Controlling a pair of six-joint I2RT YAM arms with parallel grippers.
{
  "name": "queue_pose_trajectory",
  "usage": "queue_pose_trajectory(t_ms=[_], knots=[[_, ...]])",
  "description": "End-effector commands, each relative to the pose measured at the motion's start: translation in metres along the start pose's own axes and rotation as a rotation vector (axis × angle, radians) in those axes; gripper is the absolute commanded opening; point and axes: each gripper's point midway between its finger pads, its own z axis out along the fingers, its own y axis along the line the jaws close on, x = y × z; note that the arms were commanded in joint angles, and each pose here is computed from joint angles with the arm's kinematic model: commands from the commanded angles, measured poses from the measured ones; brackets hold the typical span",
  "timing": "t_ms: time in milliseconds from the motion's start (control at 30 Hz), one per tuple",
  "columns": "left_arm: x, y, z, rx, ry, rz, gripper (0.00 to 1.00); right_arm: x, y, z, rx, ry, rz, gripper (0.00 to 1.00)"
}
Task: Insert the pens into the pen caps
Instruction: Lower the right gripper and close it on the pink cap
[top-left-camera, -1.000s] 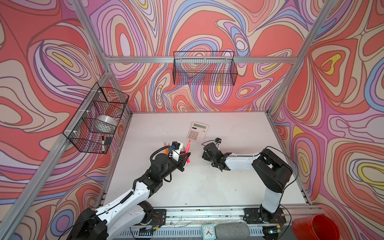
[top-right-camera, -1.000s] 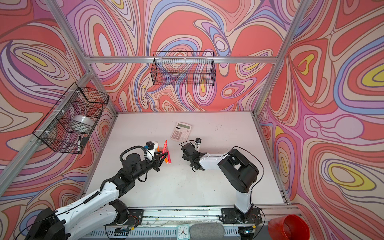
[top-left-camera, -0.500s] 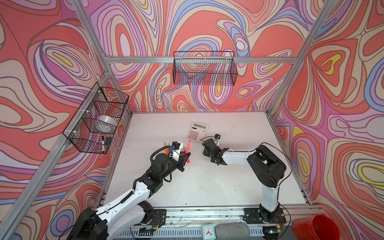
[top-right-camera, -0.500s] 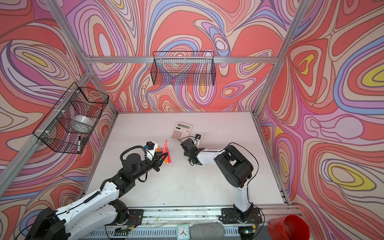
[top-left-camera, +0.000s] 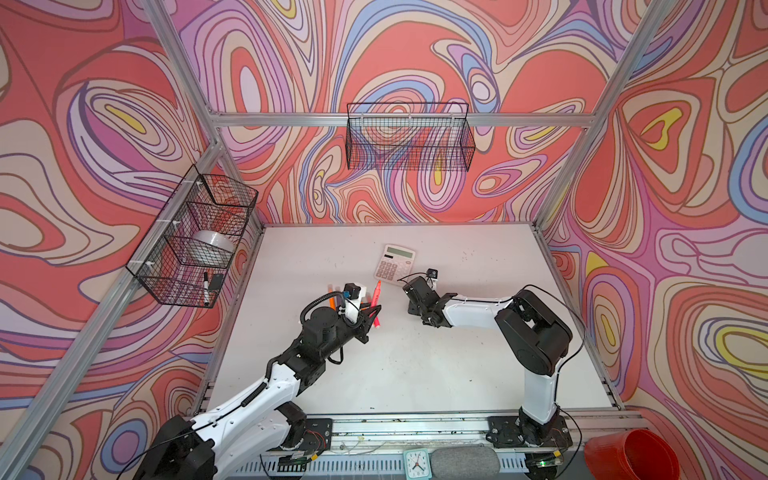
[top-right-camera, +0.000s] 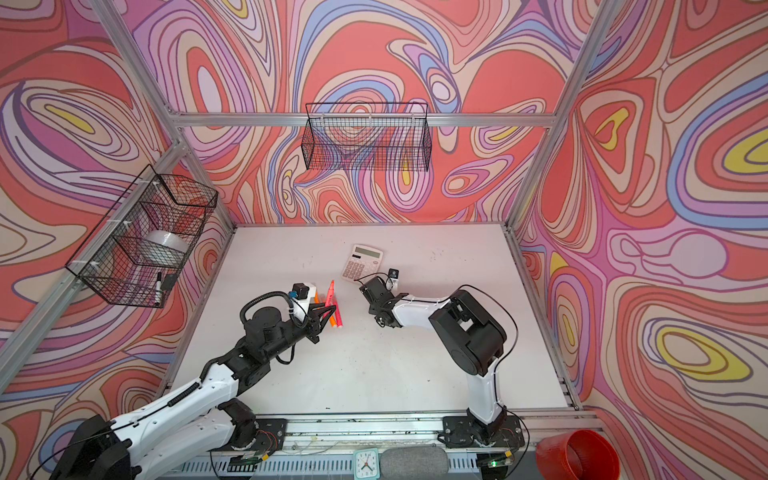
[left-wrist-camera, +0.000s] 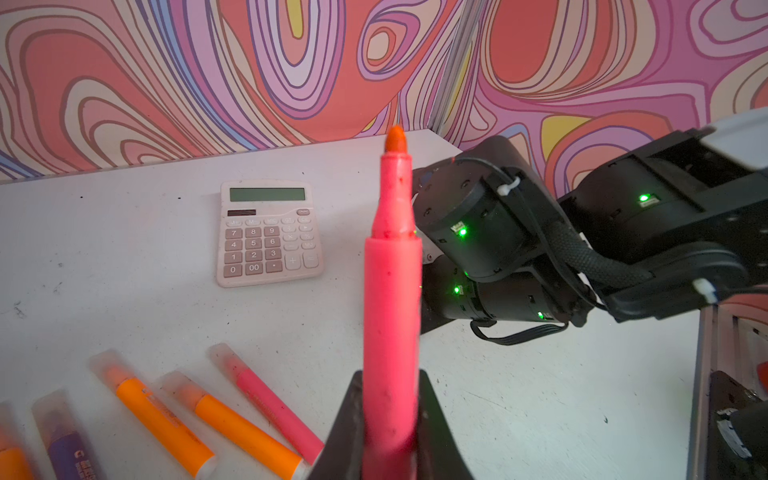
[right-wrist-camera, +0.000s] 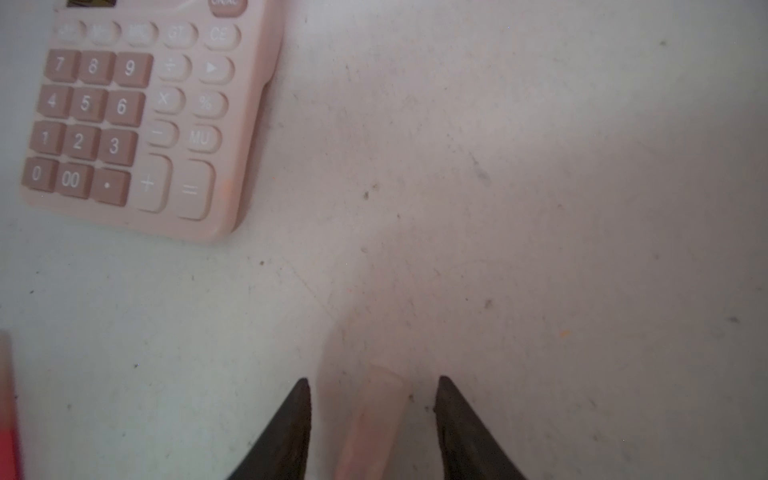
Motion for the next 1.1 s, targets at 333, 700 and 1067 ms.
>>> queue_pose_trajectory(t_ms=[333,700,1067], knots=[[-0.015,-0.004,-0.002,0.01,-0.035,0.008,0.0,0.02,-0.013,0.013,0.089,0.1,-0.103,0.3],[-0.015,-0.005,-0.002,0.013,-0.035,0.005,0.0,0.023,-0.012,0.018,0.094,0.111,-0.115,0.15],[-0.016,-0.02,0.0,0.106,-0.035,0.006,0.0,-0.022,0.0,-0.039,-0.043,-0.028,-0.017,0.04]])
